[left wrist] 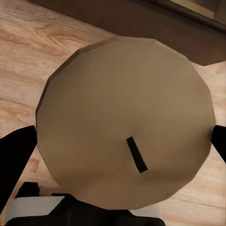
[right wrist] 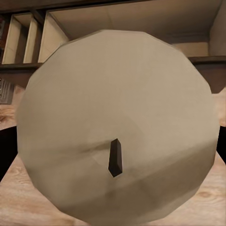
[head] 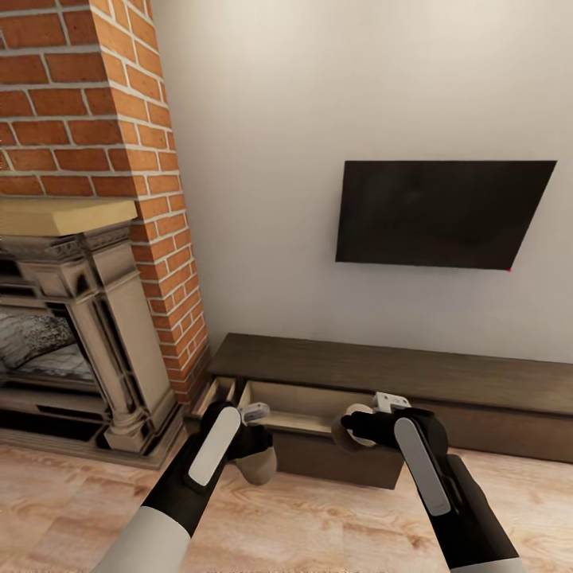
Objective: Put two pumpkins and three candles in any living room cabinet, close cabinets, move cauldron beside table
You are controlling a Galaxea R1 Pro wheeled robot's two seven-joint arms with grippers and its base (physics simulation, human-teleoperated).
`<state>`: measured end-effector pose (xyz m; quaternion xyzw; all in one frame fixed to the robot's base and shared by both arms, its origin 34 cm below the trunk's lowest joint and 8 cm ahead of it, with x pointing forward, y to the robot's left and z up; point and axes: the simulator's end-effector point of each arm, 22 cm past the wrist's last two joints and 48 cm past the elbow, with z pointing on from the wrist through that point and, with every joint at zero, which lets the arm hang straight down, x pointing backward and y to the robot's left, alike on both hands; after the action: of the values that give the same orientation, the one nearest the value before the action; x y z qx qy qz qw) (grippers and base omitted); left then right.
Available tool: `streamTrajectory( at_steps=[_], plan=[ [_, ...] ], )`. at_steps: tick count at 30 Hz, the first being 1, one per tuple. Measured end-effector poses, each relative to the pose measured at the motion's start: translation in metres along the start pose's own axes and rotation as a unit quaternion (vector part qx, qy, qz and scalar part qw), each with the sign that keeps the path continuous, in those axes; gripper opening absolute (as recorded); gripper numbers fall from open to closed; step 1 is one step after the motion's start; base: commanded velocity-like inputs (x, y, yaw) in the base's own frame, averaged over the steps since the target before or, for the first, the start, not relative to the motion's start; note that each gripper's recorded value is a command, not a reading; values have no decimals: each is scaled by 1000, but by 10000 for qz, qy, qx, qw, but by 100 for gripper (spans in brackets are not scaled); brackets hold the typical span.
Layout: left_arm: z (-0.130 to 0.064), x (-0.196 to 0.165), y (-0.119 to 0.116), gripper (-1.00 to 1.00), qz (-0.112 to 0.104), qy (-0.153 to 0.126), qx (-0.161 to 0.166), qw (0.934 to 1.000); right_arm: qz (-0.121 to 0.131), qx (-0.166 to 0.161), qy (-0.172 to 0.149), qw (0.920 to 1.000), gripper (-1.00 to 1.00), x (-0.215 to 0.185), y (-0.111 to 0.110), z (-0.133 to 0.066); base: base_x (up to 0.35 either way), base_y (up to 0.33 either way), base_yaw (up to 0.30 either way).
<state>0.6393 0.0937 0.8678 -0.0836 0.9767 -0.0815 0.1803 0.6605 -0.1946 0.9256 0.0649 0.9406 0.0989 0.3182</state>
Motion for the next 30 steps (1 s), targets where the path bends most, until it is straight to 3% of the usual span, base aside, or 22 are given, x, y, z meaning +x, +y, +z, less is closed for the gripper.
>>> streamTrajectory(
  at_steps=[11, 16, 30],
  plan=[
    [1, 2, 1, -100, -54, 63, -22, 10000, 66, -32, 120, 9999, -100, 6, 4, 2, 0, 0, 73],
    [4, -4, 1, -100, -256, -99, -20, 9996, 97, -1, 199, 9998, -100, 12, 1, 9, 55, 0, 72],
    [11, -3, 2, -100, -295, -86, -34, 9995, 131, 50, 366, 9992, -100, 24, -4, 20, 126, 8, 72]
  ],
)
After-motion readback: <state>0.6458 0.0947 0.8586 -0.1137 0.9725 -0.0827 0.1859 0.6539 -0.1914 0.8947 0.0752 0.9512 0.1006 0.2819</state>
